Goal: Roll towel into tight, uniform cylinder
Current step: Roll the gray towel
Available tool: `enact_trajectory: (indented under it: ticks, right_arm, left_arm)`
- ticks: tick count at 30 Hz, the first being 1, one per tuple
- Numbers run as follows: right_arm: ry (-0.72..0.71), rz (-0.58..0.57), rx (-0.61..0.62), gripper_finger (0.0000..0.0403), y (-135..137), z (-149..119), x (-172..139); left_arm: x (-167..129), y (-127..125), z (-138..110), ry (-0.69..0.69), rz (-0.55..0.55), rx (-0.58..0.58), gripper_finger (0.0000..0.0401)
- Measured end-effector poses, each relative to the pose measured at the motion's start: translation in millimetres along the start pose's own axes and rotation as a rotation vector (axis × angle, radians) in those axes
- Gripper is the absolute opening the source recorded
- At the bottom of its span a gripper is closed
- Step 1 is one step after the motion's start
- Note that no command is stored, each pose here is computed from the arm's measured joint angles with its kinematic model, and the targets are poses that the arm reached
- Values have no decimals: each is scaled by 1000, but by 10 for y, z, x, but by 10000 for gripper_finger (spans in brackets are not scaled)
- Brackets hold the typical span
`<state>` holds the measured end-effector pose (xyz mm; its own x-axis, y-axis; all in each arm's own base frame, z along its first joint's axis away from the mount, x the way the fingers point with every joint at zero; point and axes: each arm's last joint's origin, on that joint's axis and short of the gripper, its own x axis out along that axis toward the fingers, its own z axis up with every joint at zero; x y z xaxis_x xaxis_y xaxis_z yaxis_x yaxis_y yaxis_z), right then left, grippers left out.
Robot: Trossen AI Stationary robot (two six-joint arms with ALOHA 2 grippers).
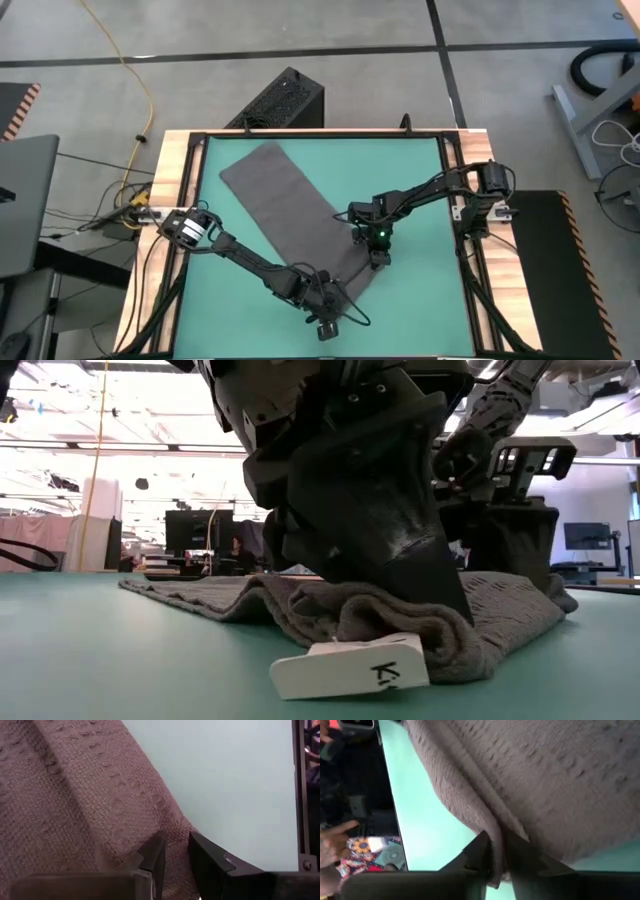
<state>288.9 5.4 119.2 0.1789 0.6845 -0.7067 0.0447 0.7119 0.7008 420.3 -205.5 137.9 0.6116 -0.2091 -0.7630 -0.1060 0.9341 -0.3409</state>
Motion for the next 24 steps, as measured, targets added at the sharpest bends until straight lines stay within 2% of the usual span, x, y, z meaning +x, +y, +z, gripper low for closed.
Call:
enact_trajectory:
  ticks: [7,12,16,20,24]
  right_arm:
    - [-35,11,-48,162,129,-57,-234]
    - [-66,-11,-117,190,213,-153,-486]
    - [-61,-98,-267,191,437,-275,-546]
    - [-87,-155,-458,176,744,-462,-422]
    - [-180,-336,-722,161,1011,-672,-207]
  left_arm:
    - [1,3,-3,20,-19,31,77]
    - [1,0,-6,32,-35,37,77]
    - [0,-2,-6,34,-40,46,77]
    - [2,1,19,21,-54,56,77]
    - [5,24,41,29,-74,60,77]
